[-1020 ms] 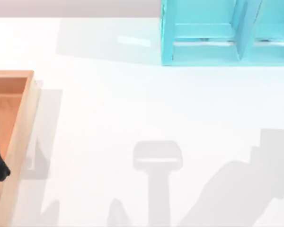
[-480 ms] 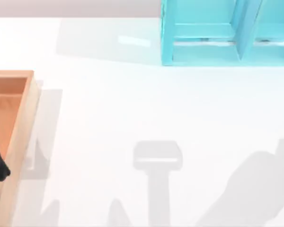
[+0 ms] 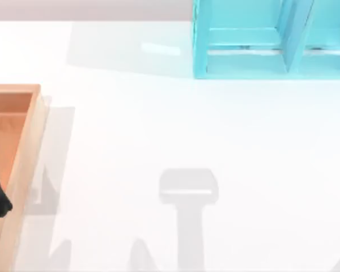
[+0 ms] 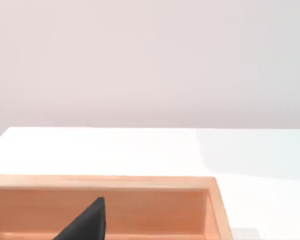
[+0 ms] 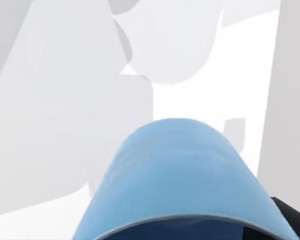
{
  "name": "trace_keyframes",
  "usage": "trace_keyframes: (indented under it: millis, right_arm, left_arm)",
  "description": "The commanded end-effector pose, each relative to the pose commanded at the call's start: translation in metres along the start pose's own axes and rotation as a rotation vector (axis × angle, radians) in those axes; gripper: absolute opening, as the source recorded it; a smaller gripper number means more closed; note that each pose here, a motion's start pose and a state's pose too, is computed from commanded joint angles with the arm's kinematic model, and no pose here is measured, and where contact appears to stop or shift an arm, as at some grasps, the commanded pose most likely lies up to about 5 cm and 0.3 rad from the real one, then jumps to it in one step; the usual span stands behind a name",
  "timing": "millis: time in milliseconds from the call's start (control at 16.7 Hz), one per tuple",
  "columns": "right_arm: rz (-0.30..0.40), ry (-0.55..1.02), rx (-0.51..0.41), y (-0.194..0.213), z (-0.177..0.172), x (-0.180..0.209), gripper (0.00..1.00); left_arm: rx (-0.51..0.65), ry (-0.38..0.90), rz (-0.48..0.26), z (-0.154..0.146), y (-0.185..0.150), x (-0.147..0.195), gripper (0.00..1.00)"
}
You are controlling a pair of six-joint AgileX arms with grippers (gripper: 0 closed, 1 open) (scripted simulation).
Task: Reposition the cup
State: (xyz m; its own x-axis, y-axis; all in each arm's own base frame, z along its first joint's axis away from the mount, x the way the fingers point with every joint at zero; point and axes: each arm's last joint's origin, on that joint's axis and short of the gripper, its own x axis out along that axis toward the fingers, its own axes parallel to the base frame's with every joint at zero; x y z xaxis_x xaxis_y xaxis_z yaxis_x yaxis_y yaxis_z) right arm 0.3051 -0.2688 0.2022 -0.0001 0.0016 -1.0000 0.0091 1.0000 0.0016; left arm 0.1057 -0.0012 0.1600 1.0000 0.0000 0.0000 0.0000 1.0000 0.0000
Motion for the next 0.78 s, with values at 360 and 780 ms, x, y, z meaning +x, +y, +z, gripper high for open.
trace_keyframes:
  millis: [360, 780]
  right_arm:
    - [-0.004, -0.004, -0.001, -0.010, -0.006, -0.006, 0.00]
    - [-0.005, -0.006, -0.002, -0.005, -0.005, 0.046, 0.00]
  left_arm:
    - [0.000, 0.000, 0.000, 0.000, 0.000, 0.000, 1.00]
    - [0.000, 0.000, 0.000, 0.000, 0.000, 0.000, 1.00]
